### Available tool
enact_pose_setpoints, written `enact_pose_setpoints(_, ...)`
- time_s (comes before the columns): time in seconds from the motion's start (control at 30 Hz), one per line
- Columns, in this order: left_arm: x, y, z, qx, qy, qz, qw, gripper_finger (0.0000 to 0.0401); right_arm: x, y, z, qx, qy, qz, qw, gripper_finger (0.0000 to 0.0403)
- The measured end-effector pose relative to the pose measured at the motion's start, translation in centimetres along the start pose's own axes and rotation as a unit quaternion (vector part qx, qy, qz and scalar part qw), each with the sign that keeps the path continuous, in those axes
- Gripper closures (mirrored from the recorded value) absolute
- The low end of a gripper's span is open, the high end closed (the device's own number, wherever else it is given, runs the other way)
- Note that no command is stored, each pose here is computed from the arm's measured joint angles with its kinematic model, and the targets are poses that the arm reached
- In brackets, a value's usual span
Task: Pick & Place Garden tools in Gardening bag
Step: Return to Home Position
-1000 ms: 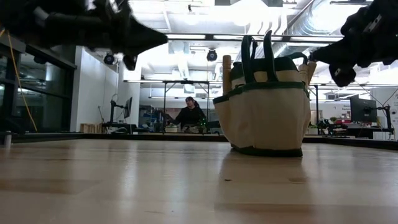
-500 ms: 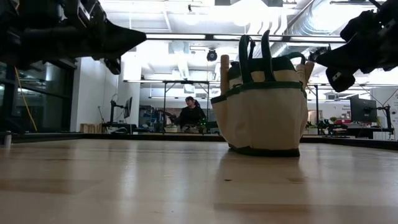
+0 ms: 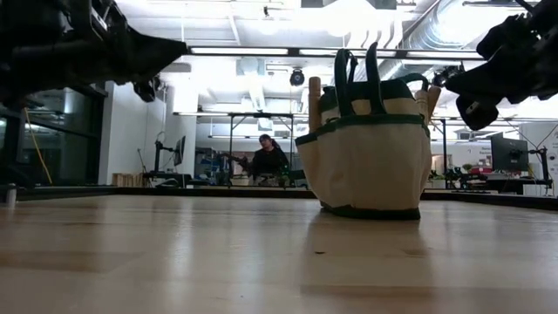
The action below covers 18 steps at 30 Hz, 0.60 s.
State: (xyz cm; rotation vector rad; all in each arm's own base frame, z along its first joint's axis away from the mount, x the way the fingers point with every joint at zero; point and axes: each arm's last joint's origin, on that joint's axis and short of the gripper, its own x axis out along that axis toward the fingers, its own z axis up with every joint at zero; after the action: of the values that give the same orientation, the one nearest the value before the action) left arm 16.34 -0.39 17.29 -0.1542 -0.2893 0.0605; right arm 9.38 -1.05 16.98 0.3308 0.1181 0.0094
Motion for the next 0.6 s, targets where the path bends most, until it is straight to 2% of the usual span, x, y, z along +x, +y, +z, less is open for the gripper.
enact_pose_setpoints(0.2, 0.0, -0.2, -0.1, 0.002, 0.006, -0.034, 0.999, 0.0401, 0.1, 0.1, -0.2, 0.002, 0.016, 0.019, 1.0, 0.04)
enact_pose_setpoints(0.37, -0.2, -0.2, 0.2, 0.011, 0.003, -0.037, 0.999, 0.0401, 0.2, 0.0, -0.2, 0.005, 0.019, 0.017, 1.0, 0.0401)
enact_pose_setpoints(0.47, -0.5, -0.3, 0.2, 0.012, 0.03, -0.056, 0.998, 0.0401, 0.2, 0.0, -0.2, 0.007, 0.019, 0.018, 1.0, 0.0401)
enact_pose_setpoints(0.6, -1.2, -0.3, 1.0, 0.013, 0.041, -0.053, 0.998, 0.0401, 0.2, 0.0, -0.2, 0.017, 0.021, 0.017, 0.999, 0.0401)
